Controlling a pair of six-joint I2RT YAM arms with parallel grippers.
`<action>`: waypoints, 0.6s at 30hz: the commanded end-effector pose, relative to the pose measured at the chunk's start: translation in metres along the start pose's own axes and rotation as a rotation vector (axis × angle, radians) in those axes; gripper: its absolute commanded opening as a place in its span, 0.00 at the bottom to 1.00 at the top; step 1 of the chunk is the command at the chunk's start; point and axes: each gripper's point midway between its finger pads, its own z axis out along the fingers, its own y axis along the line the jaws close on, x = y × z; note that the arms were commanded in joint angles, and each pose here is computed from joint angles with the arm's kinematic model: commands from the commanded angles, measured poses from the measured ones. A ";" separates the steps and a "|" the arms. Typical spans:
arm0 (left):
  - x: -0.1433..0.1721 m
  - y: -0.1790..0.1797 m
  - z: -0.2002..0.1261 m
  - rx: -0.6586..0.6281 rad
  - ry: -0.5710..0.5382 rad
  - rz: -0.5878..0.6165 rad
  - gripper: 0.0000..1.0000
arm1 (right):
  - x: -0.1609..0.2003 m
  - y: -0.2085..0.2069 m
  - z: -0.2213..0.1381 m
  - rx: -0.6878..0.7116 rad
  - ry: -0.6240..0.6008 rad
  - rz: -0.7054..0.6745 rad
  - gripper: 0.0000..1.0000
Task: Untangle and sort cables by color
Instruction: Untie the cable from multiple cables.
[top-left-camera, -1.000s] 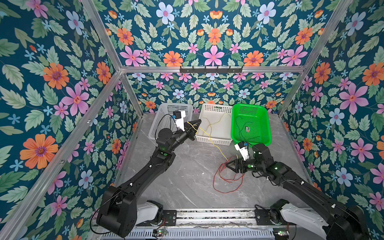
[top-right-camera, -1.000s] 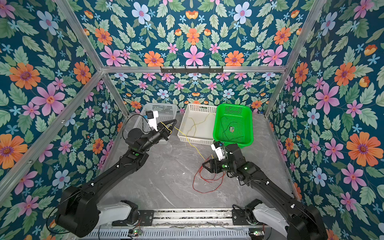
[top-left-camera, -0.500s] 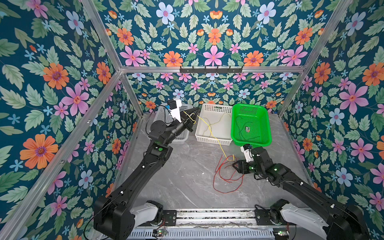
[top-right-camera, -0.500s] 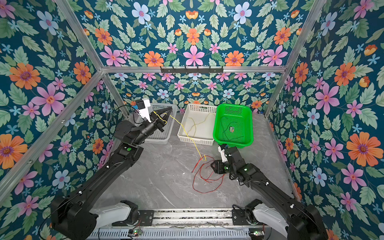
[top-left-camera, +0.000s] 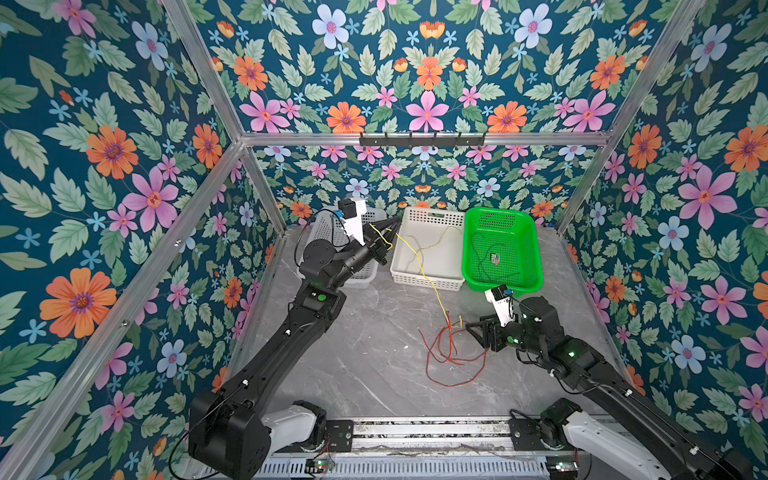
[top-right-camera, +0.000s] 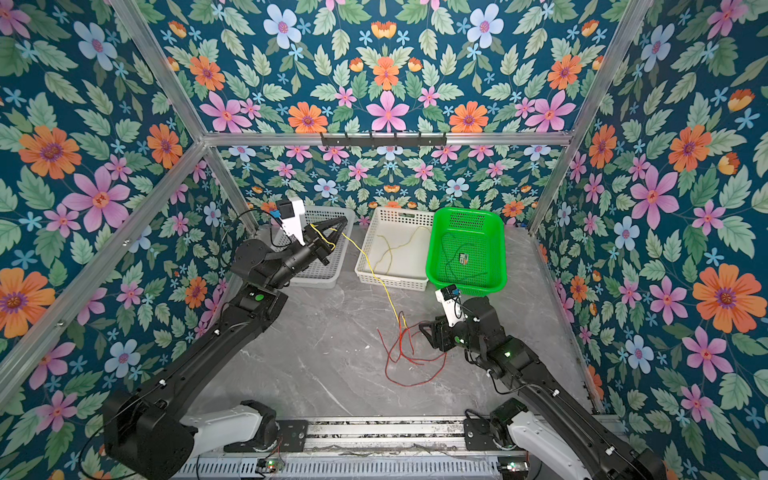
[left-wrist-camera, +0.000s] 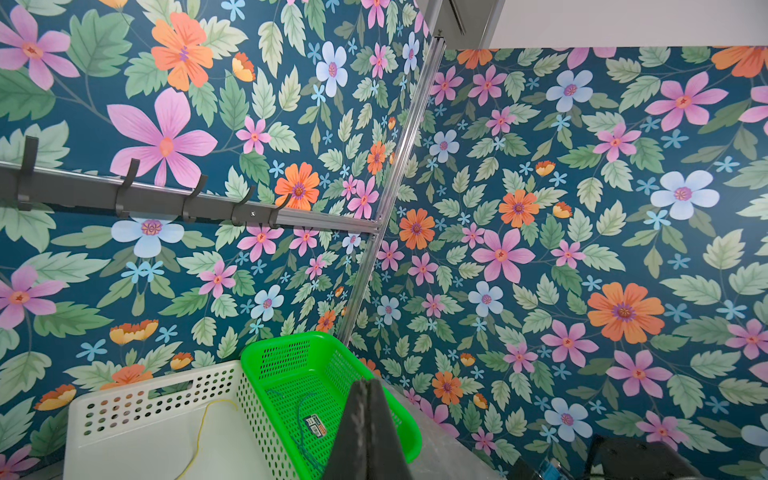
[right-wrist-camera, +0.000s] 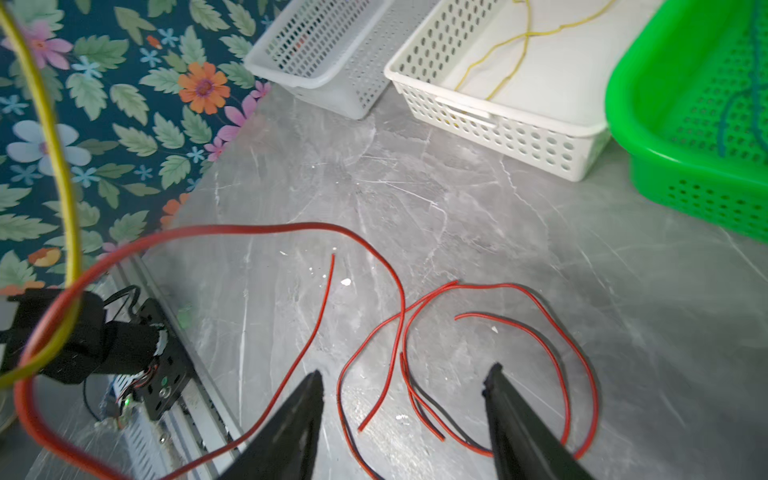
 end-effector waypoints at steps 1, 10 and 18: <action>-0.008 -0.009 0.001 0.048 -0.031 -0.003 0.00 | -0.013 0.019 -0.001 -0.096 -0.035 -0.097 0.63; -0.002 -0.008 0.005 0.074 -0.027 -0.036 0.00 | -0.021 0.023 0.018 -0.145 -0.031 -0.130 0.64; 0.002 -0.008 0.008 0.096 -0.026 -0.058 0.00 | -0.032 0.025 0.039 -0.175 -0.014 -0.172 0.35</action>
